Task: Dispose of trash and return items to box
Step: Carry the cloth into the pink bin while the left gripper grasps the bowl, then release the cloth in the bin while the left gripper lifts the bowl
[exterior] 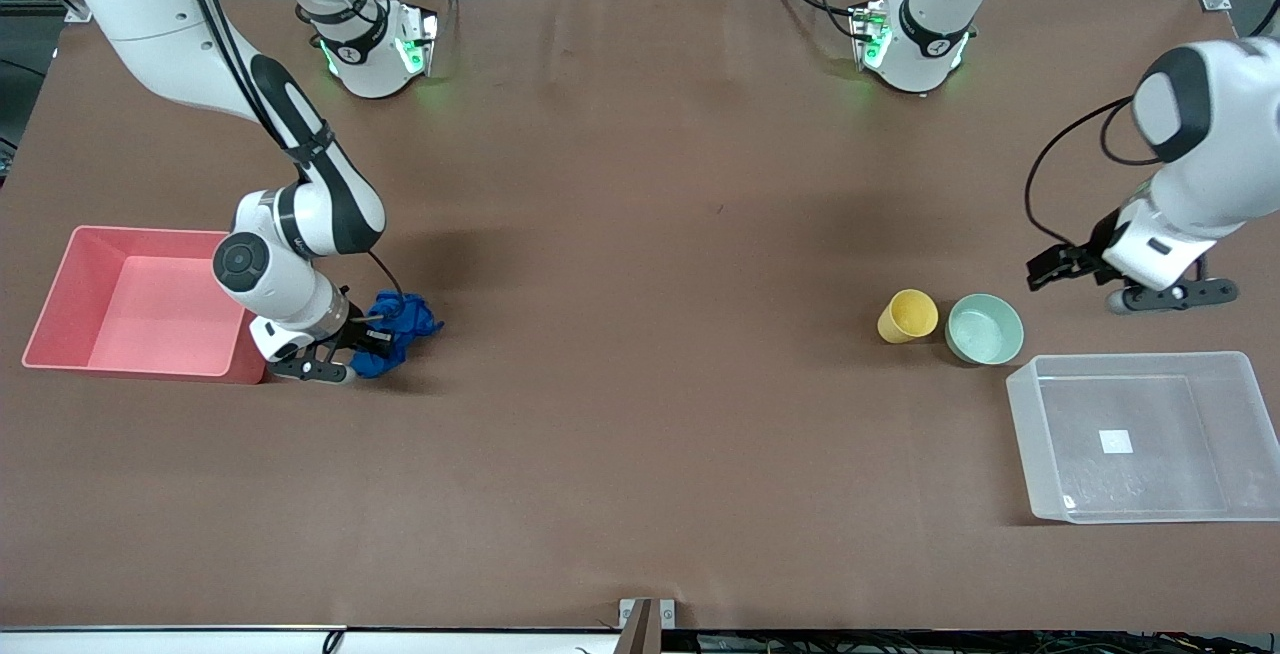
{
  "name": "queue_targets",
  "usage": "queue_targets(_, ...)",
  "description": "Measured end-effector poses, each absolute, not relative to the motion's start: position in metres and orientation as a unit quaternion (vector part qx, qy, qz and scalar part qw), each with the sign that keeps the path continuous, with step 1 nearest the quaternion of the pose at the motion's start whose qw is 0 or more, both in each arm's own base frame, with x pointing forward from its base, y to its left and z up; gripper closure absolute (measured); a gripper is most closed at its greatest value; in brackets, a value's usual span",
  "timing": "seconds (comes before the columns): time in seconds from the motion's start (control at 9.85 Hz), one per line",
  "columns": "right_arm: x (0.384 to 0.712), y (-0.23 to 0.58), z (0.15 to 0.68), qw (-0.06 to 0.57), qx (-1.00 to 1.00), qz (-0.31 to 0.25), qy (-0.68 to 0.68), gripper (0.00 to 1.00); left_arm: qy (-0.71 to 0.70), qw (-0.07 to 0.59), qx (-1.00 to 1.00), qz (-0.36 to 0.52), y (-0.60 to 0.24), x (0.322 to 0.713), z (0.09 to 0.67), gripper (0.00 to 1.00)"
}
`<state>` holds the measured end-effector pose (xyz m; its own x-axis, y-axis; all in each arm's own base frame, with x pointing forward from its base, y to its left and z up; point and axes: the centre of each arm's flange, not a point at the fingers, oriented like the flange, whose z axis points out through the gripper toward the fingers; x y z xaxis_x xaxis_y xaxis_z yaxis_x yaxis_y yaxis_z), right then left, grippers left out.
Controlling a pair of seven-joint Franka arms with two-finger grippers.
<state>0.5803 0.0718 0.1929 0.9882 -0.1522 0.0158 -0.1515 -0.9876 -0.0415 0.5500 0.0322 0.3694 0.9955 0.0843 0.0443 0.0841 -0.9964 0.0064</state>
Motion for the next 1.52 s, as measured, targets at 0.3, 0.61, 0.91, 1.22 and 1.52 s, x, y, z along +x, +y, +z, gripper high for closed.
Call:
queue_targets(0.3,0.604,0.064,0.313,-0.001,-0.996,0.043,0.083,0.86,0.056,0.002,0.998,0.034,0.047,0.547,0.299,0.01)
queue_targets(0.61,0.596,-0.019,0.453,-0.018,-0.997,0.051,0.051,0.88,0.070,0.001,0.996,0.053,0.060,0.550,0.251,0.02)
queue_targets(0.91,0.573,-0.177,0.446,-0.036,-0.998,0.040,-0.008,0.88,0.079,0.001,0.995,0.065,0.065,0.550,0.209,0.06)
queue_targets(1.22,0.557,-0.240,0.349,-0.061,-0.996,0.031,-0.048,0.88,0.084,0.001,0.995,0.055,0.070,0.547,0.193,0.33)
queue_targets(1.52,0.544,-0.241,0.268,-0.059,-0.997,0.035,-0.044,0.88,0.083,0.002,0.995,0.054,0.068,0.546,0.191,0.76)
